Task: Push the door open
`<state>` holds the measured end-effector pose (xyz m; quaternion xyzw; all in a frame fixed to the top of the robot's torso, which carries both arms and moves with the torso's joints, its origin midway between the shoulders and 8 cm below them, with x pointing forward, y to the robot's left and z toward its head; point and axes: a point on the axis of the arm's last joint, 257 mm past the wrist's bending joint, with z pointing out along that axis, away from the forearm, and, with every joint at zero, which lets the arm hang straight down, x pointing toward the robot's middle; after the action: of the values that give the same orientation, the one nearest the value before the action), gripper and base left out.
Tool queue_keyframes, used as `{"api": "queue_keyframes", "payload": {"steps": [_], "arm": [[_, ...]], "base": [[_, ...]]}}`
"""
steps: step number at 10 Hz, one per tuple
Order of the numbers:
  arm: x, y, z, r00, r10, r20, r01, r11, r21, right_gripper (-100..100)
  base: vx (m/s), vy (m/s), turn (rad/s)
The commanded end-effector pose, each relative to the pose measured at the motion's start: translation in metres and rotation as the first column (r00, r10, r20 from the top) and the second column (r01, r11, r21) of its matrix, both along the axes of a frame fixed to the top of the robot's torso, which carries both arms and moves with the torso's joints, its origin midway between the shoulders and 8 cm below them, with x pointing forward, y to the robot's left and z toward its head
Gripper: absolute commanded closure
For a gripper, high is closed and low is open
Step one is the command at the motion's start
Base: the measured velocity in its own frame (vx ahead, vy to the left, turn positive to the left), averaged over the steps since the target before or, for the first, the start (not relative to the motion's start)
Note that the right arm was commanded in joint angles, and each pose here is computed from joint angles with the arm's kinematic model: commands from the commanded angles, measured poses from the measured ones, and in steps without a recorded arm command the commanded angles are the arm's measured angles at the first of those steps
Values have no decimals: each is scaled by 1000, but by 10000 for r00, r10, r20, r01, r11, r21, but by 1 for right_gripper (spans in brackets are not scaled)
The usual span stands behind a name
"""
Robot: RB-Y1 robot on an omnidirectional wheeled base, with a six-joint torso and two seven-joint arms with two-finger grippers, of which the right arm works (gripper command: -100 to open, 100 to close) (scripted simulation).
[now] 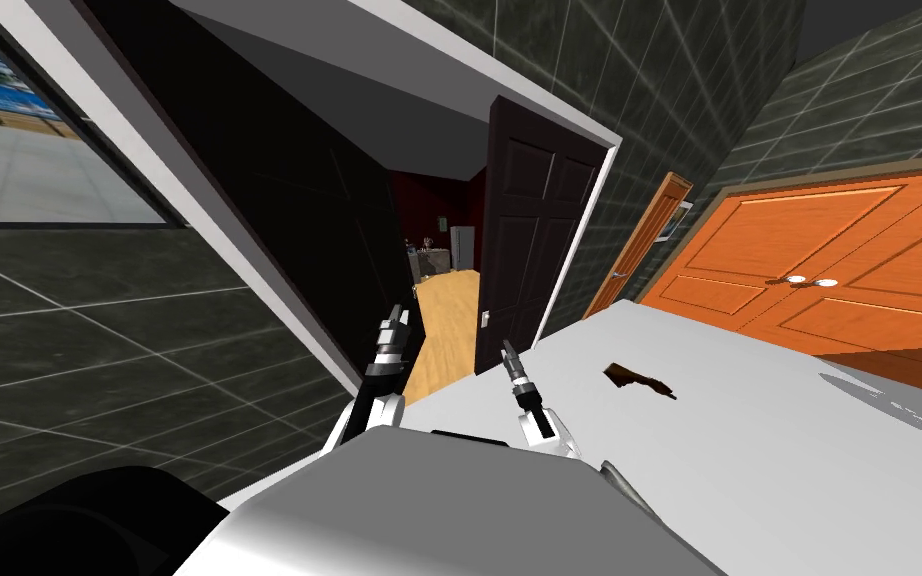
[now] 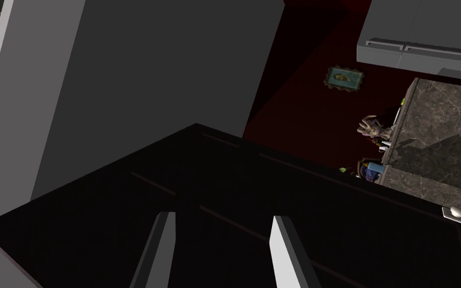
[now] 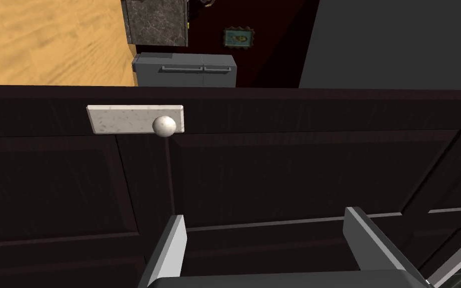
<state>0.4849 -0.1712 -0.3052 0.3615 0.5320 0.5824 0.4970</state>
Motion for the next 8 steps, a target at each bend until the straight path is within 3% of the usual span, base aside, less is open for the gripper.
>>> {"api": "queue_keyframes", "payload": {"steps": [1,6,8], "arm": [[0,5,-7,9998,118,-145,-118,9999,22,-100],[-1,21,-32,9965,521,-648,-516,9986,106,-100],[-2,29,-42,9937,704,-868,-693,9975,162,-100]], "base": [[72,-63,34],[92,-70,41],[89,-61,-63]]}}
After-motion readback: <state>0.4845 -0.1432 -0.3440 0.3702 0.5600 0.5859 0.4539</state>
